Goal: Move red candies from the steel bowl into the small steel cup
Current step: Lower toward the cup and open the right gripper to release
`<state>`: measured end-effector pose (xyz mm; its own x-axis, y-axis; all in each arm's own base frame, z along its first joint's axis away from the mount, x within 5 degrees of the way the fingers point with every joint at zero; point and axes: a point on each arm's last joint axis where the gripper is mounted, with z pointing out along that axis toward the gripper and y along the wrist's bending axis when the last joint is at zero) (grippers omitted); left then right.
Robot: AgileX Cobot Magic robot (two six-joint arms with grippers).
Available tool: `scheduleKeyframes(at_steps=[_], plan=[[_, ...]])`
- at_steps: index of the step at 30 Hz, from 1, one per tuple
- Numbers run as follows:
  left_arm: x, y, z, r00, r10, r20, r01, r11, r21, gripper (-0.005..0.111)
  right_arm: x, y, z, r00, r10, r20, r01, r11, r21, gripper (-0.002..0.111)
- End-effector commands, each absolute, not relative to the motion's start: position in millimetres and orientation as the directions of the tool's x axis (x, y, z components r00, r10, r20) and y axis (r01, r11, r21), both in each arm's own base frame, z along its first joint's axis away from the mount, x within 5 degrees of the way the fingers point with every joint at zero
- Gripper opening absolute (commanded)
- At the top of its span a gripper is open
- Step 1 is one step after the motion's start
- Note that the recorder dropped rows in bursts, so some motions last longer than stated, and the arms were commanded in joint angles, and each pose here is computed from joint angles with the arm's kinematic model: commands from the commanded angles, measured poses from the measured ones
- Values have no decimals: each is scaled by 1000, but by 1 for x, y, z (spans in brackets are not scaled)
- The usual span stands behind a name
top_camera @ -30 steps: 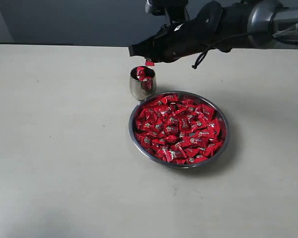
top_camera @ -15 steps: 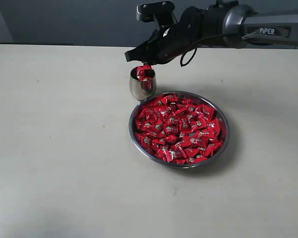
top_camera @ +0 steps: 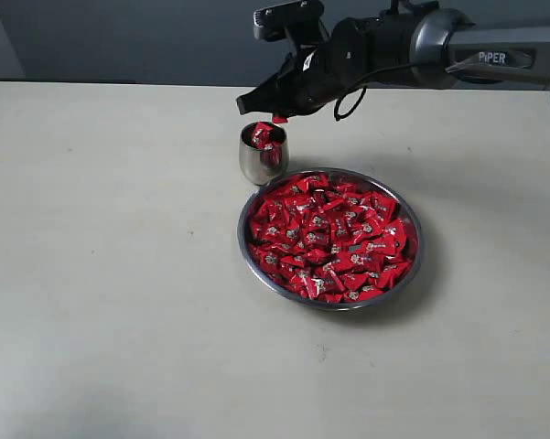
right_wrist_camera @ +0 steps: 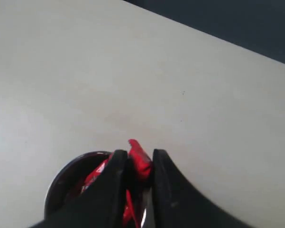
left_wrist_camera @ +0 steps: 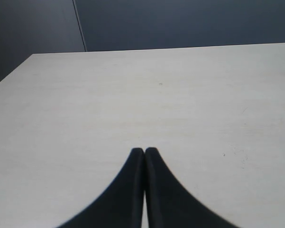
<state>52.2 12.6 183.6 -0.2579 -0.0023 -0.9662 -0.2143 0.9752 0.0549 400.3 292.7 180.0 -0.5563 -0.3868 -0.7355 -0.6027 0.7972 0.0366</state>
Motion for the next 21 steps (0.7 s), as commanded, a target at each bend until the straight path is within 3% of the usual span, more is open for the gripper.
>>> scheduleKeyframes(at_steps=[1,21], plan=[[52,12,183,-251,1,-968,-210,976,56,0,404,291,185,-537,-381,-753,-600,799,24,-1],[52,12,183,-251,1,-968,-210,976,56,0,393,308,174,-514,-433,-740,-644,765,-1,-1]])
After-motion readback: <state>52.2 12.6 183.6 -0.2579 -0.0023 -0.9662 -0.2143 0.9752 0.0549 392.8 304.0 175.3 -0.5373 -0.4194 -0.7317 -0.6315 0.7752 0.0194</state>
